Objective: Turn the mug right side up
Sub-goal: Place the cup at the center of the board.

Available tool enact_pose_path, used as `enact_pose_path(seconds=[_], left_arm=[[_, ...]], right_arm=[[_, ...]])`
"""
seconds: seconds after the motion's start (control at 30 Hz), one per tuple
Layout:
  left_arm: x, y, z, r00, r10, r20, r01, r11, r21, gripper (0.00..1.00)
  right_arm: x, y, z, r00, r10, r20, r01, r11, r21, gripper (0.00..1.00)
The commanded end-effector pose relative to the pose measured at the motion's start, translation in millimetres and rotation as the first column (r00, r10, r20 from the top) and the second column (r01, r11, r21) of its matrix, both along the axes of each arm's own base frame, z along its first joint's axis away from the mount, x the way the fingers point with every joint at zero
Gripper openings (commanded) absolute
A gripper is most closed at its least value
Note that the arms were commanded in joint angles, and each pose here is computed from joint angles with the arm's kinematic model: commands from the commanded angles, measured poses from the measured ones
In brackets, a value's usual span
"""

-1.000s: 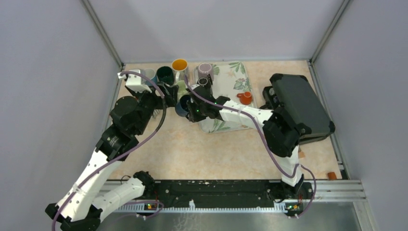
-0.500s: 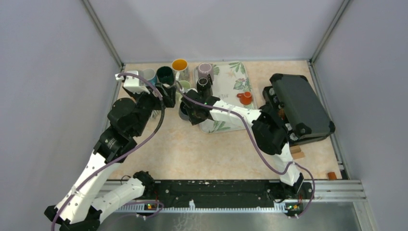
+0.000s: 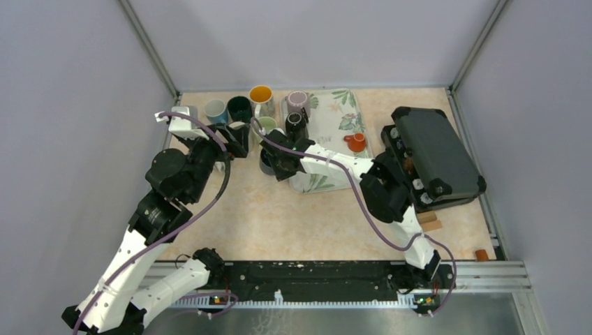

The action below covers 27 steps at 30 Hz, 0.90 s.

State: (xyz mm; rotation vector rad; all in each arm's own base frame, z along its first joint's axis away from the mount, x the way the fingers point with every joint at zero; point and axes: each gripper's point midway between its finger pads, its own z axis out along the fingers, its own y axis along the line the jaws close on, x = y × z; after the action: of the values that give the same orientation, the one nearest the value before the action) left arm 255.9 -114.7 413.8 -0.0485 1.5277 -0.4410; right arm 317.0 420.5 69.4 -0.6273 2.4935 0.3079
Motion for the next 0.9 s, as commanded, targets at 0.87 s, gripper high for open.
enact_pose_path(seconds=[0.87], left_arm=[[3.0,-1.7,7.8,0.999,-0.002,0.037,0.002,1.0,-0.011,0.99]], right_arm=[[13.1,21.4,32.6,0.996,0.001,0.088,-0.006,0.998,0.058,0.22]])
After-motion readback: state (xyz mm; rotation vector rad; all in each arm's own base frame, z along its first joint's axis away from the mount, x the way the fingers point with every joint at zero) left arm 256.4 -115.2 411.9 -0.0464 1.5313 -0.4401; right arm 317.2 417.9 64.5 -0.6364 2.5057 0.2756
